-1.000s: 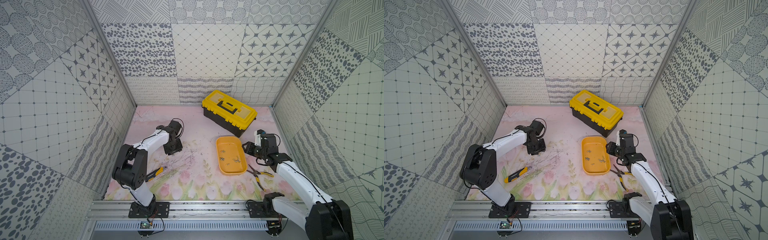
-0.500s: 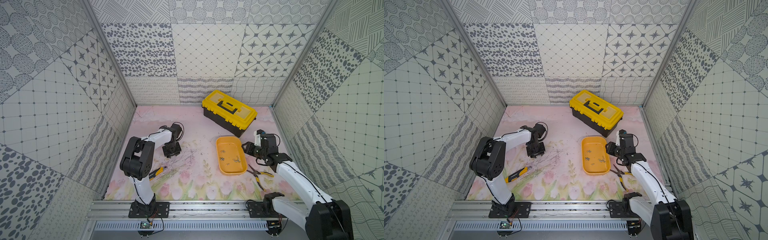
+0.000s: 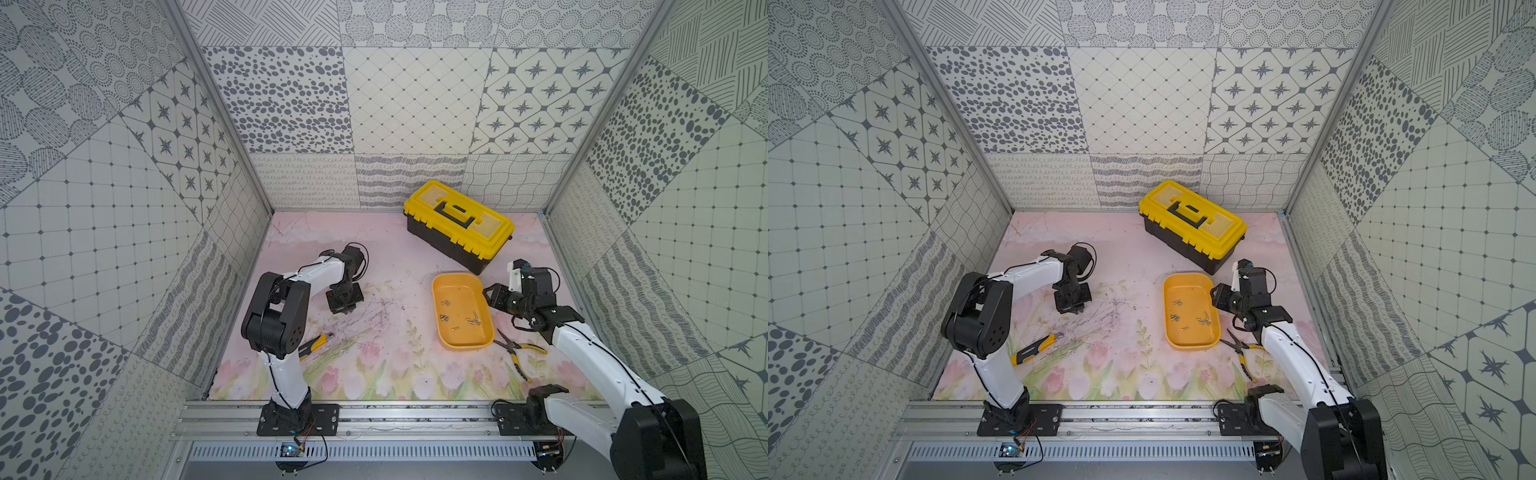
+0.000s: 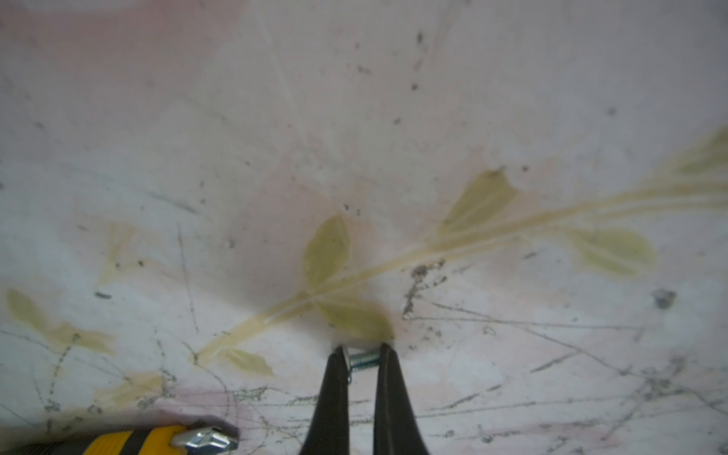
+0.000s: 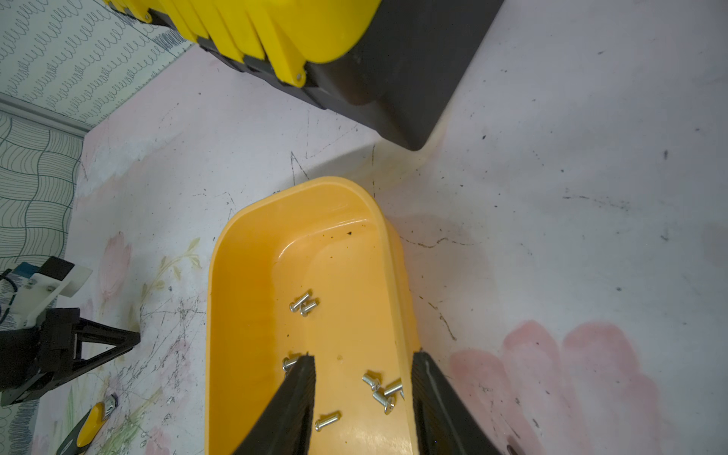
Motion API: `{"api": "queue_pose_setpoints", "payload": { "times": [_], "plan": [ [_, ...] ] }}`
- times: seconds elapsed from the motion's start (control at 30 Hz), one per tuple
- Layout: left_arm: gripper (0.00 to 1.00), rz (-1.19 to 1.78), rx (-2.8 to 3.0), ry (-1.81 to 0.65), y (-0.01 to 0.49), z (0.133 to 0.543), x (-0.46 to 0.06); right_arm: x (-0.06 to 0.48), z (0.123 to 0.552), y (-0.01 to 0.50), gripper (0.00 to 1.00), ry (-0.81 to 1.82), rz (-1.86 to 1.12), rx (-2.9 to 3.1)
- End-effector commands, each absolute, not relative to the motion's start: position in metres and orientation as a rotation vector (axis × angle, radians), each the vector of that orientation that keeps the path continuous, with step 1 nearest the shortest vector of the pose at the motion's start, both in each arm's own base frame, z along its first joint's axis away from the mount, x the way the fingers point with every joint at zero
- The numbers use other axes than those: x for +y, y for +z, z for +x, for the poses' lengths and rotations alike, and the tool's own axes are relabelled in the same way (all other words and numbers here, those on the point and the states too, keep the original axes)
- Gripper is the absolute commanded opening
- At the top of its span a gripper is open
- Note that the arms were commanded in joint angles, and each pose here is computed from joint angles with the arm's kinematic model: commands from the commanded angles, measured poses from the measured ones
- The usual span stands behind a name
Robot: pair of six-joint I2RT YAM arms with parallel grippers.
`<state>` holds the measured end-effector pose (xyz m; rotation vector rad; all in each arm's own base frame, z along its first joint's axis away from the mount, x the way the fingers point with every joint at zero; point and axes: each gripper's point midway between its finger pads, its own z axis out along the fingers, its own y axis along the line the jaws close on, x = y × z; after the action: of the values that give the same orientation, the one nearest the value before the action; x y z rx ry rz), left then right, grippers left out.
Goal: Put the screws on the desktop into the storage box
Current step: Pick up the screw from the center of the board, then place the screw in the storage box.
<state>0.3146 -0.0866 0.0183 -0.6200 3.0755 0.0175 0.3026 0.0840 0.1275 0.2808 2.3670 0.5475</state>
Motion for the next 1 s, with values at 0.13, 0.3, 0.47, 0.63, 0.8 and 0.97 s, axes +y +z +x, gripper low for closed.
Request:
{"api": "queue_pose_setpoints", "payload": {
  "times": [0.13,0.3,0.47,0.63,0.8,0.97],
  "plan": [
    [0.0,-0.571,3.047,-0.095,0.036,0.314,-0.102,0.087,0.307,0.129,0.45,0.563,0.272,2.345],
    [0.0,-0.426,2.997,-0.308,0.075,0.314,-0.152,0.087,0.307,0.128,0.45,0.564,0.274,2.347],
    [0.0,-0.168,2.965,-0.486,0.113,0.3,-0.236,0.086,0.308,0.128,0.45,0.555,0.279,2.343],
    [0.0,0.082,2.928,-0.573,0.136,0.277,-0.322,0.084,0.307,0.127,0.45,0.542,0.284,2.343],
    [0.0,0.277,2.927,-0.598,0.137,0.257,-0.388,0.083,0.307,0.126,0.45,0.536,0.286,2.347],
    [0.0,0.371,2.94,-0.598,0.126,0.252,-0.422,0.082,0.306,0.125,0.45,0.53,0.286,2.349]
  ]
}}
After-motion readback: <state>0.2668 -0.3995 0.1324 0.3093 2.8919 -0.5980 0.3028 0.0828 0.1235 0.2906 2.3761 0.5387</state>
